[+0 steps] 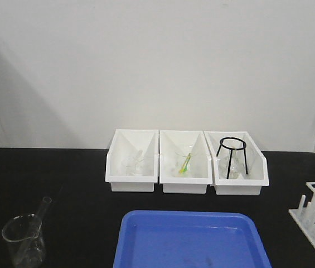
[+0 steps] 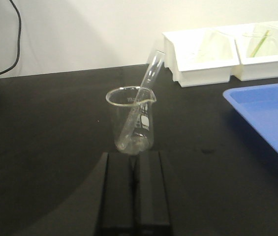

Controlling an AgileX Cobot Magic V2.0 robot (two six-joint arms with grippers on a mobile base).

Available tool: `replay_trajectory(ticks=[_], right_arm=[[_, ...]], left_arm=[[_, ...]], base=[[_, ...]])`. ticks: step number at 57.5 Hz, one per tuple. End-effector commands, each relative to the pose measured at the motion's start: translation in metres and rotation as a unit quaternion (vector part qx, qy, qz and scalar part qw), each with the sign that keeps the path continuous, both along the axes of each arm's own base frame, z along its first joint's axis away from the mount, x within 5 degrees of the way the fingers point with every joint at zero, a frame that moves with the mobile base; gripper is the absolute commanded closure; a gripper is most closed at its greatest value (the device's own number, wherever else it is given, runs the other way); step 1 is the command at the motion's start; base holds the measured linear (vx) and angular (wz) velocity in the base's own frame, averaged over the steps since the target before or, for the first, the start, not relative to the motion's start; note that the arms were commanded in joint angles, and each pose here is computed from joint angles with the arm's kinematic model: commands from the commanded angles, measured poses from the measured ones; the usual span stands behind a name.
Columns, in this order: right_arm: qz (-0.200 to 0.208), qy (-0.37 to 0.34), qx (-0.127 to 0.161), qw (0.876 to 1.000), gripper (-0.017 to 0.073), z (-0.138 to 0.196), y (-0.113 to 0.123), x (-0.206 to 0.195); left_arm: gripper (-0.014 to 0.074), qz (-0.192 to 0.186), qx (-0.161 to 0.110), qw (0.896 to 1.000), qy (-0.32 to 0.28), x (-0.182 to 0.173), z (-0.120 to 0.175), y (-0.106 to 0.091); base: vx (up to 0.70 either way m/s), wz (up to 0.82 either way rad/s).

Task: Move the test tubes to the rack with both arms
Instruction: 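Reach the left gripper down to the clear test tube in the beaker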

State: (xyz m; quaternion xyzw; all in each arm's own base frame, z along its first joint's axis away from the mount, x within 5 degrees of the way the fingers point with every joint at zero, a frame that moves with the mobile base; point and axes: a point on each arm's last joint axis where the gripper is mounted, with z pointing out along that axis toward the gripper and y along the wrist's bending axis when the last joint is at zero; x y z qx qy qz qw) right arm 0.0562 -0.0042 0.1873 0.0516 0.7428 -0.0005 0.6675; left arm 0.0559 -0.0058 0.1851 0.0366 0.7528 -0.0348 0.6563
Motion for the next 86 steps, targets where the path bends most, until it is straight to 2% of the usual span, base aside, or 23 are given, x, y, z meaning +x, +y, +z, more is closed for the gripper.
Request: replay_trajectory(ticks=[1, 25, 67, 80, 86], right_arm=[[0.002, -0.038, -0.008, 0.999, 0.0566, 0.0043, 0.0003, 0.0004], [0.002, -0.038, -0.008, 0.999, 0.0566, 0.0043, 0.0003, 0.0004], [0.002, -0.038, -0.008, 0.999, 0.0566, 0.0043, 0.0003, 0.0004], [0.002, -0.042, -0.008, 0.999, 0.0566, 0.0049, 0.0003, 0.0004], [0.003, -0.047, -0.008, 0.999, 0.0566, 0.0058, 0.0004, 0.0005]], left_arm=[[0.0614, 0.000, -0.009, 0.999, -0.037, 0.0002, -0.0003, 0.0000], [0.0614, 0.000, -0.009, 0.999, -0.037, 0.0002, -0.0003, 0.0000], [0.0614, 0.000, -0.004, 0.999, -0.038, 0.0002, -0.0003, 0.0000], [0.0614, 0.000, -0.004, 0.999, -0.052, 0.0004, 0.0023, 0.0000], [0.0614, 0.001, -0.004, 0.996, -0.090, 0.0003, 0.0092, 0.0001]], base=[[0.30, 0.07], [0.18, -0.06], [0.01, 0.00], [0.00, 0.00], [0.00, 0.00]])
